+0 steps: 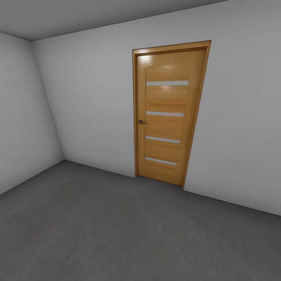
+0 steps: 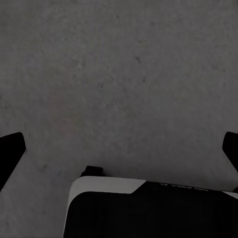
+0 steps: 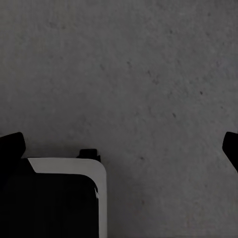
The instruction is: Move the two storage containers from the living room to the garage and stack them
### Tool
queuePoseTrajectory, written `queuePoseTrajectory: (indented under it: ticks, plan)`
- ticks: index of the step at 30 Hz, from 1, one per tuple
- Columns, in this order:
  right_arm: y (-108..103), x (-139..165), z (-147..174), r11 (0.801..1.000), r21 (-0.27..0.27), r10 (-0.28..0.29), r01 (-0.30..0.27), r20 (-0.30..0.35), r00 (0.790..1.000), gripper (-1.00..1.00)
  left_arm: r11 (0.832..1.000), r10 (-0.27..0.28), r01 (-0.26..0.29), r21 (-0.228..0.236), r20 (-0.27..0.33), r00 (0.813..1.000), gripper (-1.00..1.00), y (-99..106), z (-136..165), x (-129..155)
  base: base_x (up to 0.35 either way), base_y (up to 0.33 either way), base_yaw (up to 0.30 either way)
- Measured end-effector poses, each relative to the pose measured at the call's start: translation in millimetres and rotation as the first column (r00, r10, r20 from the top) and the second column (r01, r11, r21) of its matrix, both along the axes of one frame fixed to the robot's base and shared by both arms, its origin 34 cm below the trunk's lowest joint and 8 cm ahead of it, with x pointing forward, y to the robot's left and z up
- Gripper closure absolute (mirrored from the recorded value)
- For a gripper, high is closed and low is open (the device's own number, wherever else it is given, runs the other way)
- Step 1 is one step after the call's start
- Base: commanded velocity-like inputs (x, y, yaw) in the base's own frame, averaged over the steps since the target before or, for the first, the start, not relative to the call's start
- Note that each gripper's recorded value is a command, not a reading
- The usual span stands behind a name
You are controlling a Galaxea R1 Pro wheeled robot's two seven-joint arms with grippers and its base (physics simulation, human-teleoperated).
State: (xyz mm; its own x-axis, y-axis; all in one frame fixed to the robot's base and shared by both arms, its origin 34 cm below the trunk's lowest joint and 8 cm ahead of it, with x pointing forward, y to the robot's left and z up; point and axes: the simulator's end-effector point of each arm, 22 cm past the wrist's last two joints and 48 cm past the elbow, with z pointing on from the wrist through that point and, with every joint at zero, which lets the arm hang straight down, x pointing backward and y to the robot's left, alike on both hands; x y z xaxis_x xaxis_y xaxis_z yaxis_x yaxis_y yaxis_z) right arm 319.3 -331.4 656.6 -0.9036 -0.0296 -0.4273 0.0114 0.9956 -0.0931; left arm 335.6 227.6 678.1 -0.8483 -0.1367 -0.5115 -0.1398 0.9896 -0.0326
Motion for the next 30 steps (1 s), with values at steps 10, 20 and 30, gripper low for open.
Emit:
queuePoseTrajectory:
  ticks: [10,20,30]
  plan:
    - [-0.1,-0.1,0.0,1.000,0.000,0.000,0.000,0.000,1.000,-1.00,1.000,0.000,0.000,0.000,-0.001,1.000,-1.00,-0.1,-0.1,-0.1,0.291,0.212,0.000]
    - [-0.1,-0.1,-0.1,1.000,0.000,0.000,0.000,-0.001,1.000,-1.00,1.000,0.001,-0.001,-0.001,0.000,1.000,-1.00,-0.6,0.0,0.0,0.291,0.208,0.000]
    - [-0.1,-0.1,0.0,1.000,-0.001,0.000,0.000,0.000,1.000,-1.00,1.000,0.001,-0.001,-0.001,0.000,1.000,-1.00,-0.7,0.0,0.0,0.293,0.175,0.000]
